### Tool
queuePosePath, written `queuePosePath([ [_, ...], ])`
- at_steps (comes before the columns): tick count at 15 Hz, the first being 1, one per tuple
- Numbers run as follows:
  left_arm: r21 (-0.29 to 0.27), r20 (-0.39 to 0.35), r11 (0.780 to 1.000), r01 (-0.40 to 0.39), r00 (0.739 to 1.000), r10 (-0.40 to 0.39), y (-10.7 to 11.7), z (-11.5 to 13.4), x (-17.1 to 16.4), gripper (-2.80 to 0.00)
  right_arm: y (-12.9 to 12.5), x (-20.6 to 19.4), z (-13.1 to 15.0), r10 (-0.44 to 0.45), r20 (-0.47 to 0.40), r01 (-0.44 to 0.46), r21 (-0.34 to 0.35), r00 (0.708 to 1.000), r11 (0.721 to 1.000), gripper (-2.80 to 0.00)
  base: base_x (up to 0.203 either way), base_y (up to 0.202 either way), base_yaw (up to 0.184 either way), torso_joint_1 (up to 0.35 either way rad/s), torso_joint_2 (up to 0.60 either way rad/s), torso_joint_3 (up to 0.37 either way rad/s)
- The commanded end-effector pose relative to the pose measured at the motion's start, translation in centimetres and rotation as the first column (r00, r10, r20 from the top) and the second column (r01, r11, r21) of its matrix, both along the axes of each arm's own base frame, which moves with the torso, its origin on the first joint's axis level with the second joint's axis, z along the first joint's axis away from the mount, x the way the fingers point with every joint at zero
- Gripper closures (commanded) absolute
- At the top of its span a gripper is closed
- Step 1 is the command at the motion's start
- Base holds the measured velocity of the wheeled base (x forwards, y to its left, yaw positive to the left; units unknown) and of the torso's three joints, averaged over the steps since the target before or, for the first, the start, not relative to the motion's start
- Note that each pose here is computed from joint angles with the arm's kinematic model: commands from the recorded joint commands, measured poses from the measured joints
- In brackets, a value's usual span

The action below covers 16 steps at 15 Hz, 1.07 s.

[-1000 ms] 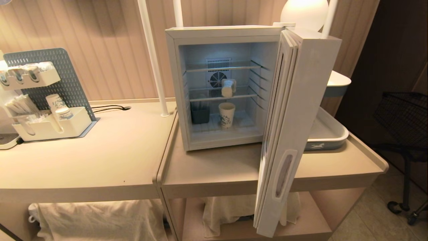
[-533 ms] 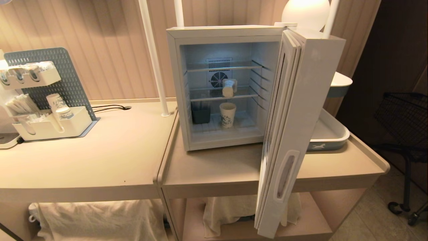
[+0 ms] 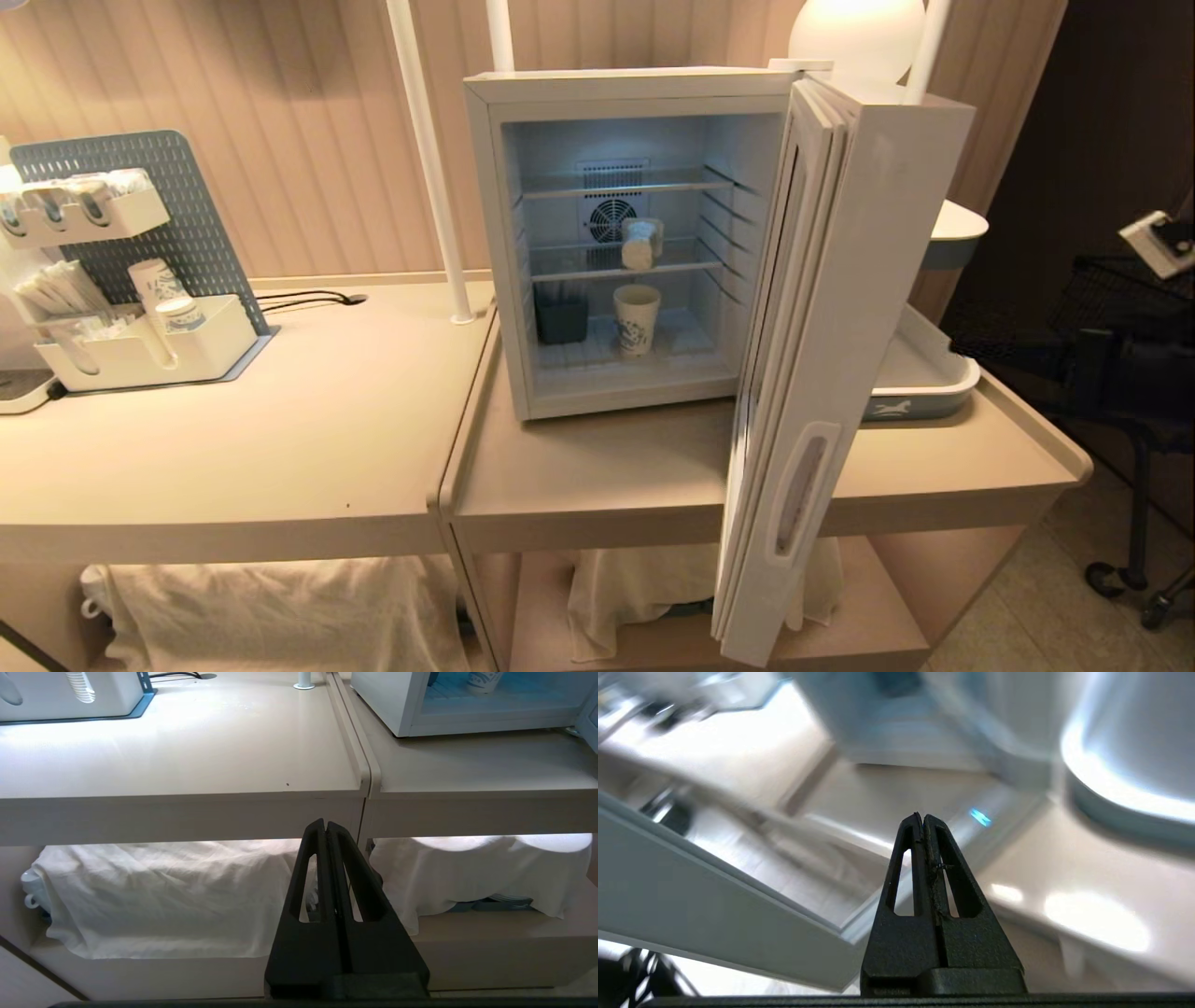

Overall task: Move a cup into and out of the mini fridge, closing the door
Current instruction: Close the freezer door

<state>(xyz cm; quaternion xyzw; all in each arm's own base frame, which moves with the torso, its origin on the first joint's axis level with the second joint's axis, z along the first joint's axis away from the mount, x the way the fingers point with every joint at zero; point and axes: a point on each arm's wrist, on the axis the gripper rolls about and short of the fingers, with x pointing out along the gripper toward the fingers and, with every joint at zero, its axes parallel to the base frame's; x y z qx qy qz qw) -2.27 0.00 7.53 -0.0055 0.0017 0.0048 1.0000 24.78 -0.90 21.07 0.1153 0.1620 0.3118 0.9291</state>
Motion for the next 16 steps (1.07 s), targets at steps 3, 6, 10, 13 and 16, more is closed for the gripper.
queuePosePath([
  [3, -0.001, -0.001, 1.0, -0.001, 1.0, 0.001, 0.0, 0.0, 0.0, 0.0, 2.3, 5.2, -3.6, 0.178, -0.006, -0.178, 0.015, 0.984, 0.984, 0.0, 0.0, 0.0, 0.0, 0.0, 0.0, 0.0],
  [6, -0.006, -0.001, 1.0, -0.001, 1.0, 0.001, 0.0, 0.0, 0.0, 0.0, 5.1, 7.5, -4.0, 0.205, -0.007, -0.205, -0.002, 0.979, 0.979, 0.0, 0.0, 0.0, 0.0, 0.0, 0.0, 0.0],
  [10, -0.006, -0.001, 1.0, -0.001, 1.0, 0.001, 0.0, 0.0, 0.0, 0.0, 7.7, 9.4, -4.3, 0.215, -0.015, -0.215, -0.01, 0.977, 0.977, 0.0, 0.0, 0.0, 0.0, 0.0, 0.0, 0.0],
  [13, -0.006, -0.001, 1.0, -0.003, 1.0, 0.003, 0.0, 0.0, 0.0, 0.0, 10.1, 10.8, -4.1, 0.141, -0.009, -0.142, -0.026, 0.99, 0.99, 0.0, 0.0, 0.0, 0.0, 0.0, 0.0, 0.0],
  [16, -0.006, -0.001, 1.0, -0.003, 1.0, 0.003, 0.0, 0.0, 0.0, 0.0, 13.2, 12.8, -3.2, 0.073, 0.024, -0.072, -0.053, 0.997, 0.996, 0.0, 0.0, 0.0, 0.0, 0.0, 0.0, 0.0],
])
